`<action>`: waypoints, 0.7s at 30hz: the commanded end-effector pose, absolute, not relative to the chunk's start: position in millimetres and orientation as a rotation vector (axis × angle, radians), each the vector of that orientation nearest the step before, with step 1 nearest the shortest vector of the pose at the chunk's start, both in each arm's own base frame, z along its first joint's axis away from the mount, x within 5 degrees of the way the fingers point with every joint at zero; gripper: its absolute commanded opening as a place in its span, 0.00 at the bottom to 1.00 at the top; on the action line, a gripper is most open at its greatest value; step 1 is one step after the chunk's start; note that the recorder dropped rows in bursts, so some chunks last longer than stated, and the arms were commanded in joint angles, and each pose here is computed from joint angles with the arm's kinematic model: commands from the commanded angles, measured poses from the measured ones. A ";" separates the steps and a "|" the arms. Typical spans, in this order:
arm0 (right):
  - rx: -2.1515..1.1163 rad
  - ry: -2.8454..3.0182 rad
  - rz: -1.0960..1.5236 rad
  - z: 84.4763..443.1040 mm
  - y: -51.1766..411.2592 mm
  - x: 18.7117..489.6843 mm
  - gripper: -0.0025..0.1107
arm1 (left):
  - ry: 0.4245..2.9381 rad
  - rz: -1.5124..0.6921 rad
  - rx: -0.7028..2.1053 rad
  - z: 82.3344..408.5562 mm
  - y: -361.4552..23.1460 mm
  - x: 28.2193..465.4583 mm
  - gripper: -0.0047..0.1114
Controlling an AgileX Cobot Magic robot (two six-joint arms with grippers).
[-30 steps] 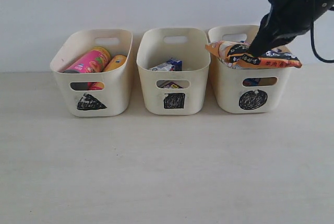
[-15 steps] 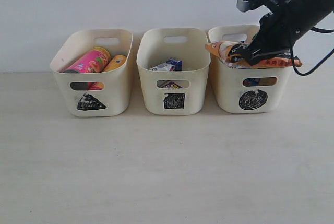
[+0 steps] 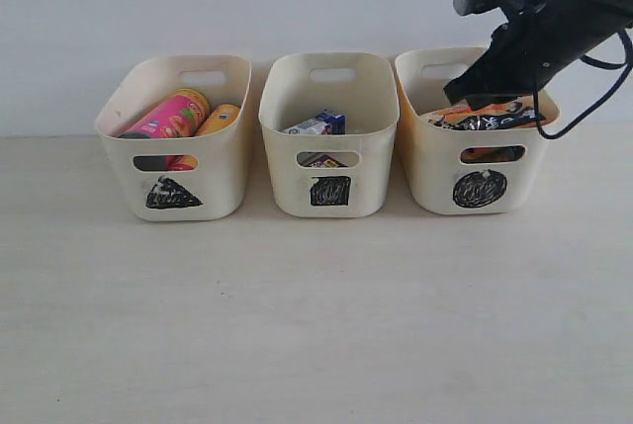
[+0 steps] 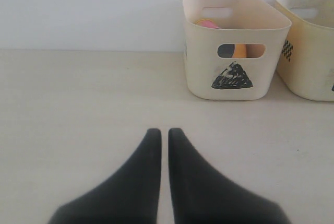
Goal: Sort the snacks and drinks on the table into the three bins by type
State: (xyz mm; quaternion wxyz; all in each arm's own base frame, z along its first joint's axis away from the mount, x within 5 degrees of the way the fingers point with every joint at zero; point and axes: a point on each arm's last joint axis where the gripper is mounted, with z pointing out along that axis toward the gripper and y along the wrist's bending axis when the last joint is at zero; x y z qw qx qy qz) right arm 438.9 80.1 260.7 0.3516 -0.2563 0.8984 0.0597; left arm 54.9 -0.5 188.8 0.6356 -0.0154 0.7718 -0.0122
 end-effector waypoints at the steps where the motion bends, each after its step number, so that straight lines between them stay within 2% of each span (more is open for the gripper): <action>1: -0.623 2.269 0.142 300.8 76.5 422.8 0.02 | 1.761 -0.021 -0.034 188.1 -0.2 54.8 0.08; 6: -0.482 2.366 0.045 323.1 62.9 403.4 0.02 | 1.761 -0.021 -0.034 188.1 -0.2 54.8 0.08; 12: -0.326 2.651 -0.109 322.0 44.7 377.0 0.02 | 1.761 -0.021 -0.034 188.1 -0.2 54.8 0.08; 16: -0.249 2.804 -0.158 323.4 38.6 359.7 0.02 | 1.761 -0.021 -0.034 188.1 -0.2 54.8 0.08; 21: -0.042 2.762 -0.151 342.5 33.1 336.7 0.02 | 1.761 -0.021 -0.034 188.1 -0.2 54.8 0.08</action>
